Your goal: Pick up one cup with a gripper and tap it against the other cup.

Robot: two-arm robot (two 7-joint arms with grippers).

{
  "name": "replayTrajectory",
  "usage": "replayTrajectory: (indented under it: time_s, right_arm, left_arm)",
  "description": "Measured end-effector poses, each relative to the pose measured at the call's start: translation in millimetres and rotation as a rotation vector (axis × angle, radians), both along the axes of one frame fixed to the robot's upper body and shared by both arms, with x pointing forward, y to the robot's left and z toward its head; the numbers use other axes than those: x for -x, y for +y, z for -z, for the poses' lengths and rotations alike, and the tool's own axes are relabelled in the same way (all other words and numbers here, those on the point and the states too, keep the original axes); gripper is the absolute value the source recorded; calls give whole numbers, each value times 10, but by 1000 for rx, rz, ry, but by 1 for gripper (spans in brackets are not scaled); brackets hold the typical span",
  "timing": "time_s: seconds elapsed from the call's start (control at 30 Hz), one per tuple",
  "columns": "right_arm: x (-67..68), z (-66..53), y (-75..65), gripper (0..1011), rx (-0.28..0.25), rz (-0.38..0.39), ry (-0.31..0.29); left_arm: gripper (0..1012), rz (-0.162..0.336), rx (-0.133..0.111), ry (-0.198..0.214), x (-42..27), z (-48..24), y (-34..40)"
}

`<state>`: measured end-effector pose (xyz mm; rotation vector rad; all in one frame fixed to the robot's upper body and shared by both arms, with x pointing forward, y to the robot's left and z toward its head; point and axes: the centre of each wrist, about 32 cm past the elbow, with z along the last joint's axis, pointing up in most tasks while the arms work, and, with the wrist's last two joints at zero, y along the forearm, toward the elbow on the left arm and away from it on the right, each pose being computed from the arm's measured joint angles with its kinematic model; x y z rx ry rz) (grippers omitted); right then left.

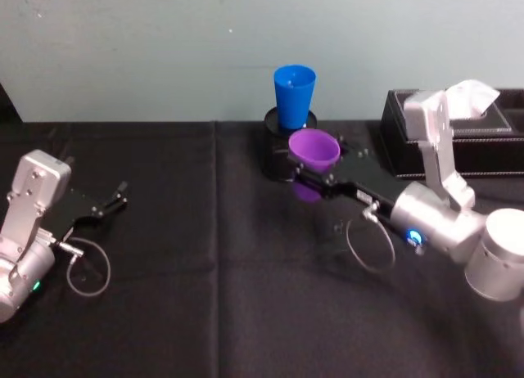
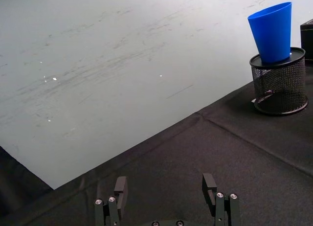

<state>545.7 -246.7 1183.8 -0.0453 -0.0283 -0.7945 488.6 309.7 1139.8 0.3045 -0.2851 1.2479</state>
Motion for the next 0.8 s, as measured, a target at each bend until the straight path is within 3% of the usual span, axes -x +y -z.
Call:
replayTrajectory:
  time_s: [0.13, 0.33, 0.5, 0.8]
  right_arm:
    - [-195, -43, 60, 739, 10, 12, 24]
    - [-369, -98, 181, 739, 37, 60, 40]
    - [-422, -138, 298, 739, 57, 116, 44]
    - [-470, -144, 439, 739, 32, 200, 32]
  left_arm:
    - [1000, 0, 0, 0, 0, 0, 0]
    - [1000, 0, 0, 0, 0, 0, 0]
    - [1000, 0, 0, 0, 0, 0, 0]
    - [1000, 0, 0, 0, 0, 0, 0]
